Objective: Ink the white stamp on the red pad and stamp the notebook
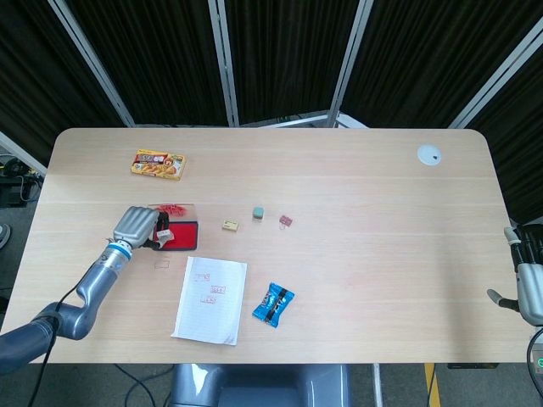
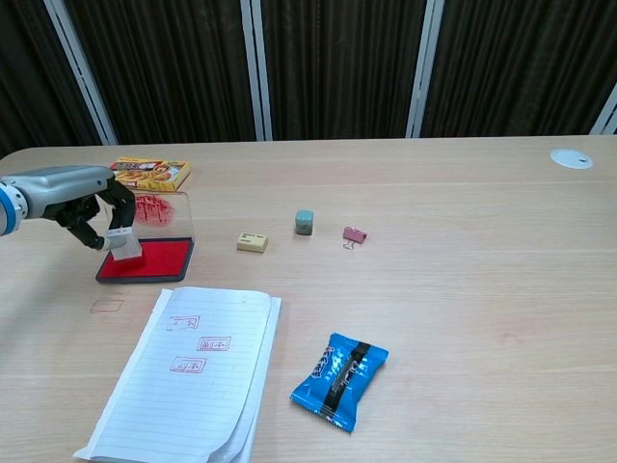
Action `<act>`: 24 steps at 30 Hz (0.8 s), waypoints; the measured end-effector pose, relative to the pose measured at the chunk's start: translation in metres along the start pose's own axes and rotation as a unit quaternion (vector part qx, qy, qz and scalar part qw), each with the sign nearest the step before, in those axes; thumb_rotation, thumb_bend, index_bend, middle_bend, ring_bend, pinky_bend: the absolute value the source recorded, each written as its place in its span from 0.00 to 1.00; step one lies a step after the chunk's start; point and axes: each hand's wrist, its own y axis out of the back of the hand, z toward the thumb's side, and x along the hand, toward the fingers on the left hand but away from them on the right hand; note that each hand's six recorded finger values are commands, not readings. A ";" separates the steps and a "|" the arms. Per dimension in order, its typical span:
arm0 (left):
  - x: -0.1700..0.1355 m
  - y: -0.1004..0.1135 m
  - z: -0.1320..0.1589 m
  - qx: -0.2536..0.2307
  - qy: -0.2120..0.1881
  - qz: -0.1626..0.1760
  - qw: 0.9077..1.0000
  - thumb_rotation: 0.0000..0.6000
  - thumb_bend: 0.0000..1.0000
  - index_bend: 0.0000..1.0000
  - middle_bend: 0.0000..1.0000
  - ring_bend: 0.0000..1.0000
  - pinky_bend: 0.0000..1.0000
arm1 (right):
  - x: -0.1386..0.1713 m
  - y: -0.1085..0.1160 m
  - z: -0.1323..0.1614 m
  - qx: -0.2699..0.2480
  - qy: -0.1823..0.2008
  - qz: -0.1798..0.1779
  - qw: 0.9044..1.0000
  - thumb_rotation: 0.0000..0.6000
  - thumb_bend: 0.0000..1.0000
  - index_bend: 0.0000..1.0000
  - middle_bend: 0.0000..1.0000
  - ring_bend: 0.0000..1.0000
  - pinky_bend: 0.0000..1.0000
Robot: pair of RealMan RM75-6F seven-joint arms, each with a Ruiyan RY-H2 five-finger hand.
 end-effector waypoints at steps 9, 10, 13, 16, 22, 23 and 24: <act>0.001 -0.010 -0.003 0.005 0.006 -0.007 1.000 1.00 0.40 0.58 0.56 0.86 0.88 | -0.001 0.000 -0.002 -0.001 -0.003 0.000 1.000 1.00 0.00 0.00 0.00 0.00 0.00; 0.001 -0.012 -0.004 0.005 0.007 -0.008 1.000 1.00 0.40 0.58 0.56 0.86 0.88 | -0.001 0.000 -0.002 -0.001 -0.003 0.001 1.000 1.00 0.00 0.00 0.00 0.00 0.00; 0.000 -0.016 -0.005 0.003 0.009 -0.011 1.000 1.00 0.40 0.58 0.56 0.86 0.88 | -0.001 0.000 -0.002 -0.001 -0.003 0.001 1.000 1.00 0.00 0.00 0.00 0.00 0.00; 0.000 -0.017 -0.005 0.001 0.008 -0.010 1.000 1.00 0.40 0.58 0.56 0.86 0.88 | -0.001 -0.001 -0.002 -0.002 -0.003 0.001 1.000 1.00 0.00 0.00 0.00 0.00 0.00; -0.001 -0.013 -0.005 -0.001 0.005 -0.003 1.000 1.00 0.40 0.58 0.56 0.86 0.88 | 0.000 -0.001 -0.002 -0.002 -0.003 0.002 1.000 1.00 0.00 0.00 0.00 0.00 0.00; -0.002 -0.011 -0.005 -0.002 0.004 -0.001 1.000 1.00 0.40 0.58 0.56 0.86 0.88 | 0.000 -0.001 -0.002 -0.002 -0.003 0.002 1.000 1.00 0.00 0.00 0.00 0.00 0.00; -0.003 -0.010 -0.005 -0.003 0.003 0.000 1.000 1.00 0.40 0.58 0.56 0.86 0.88 | 0.000 -0.001 -0.002 -0.002 -0.003 0.003 1.000 1.00 0.00 0.00 0.00 0.00 0.00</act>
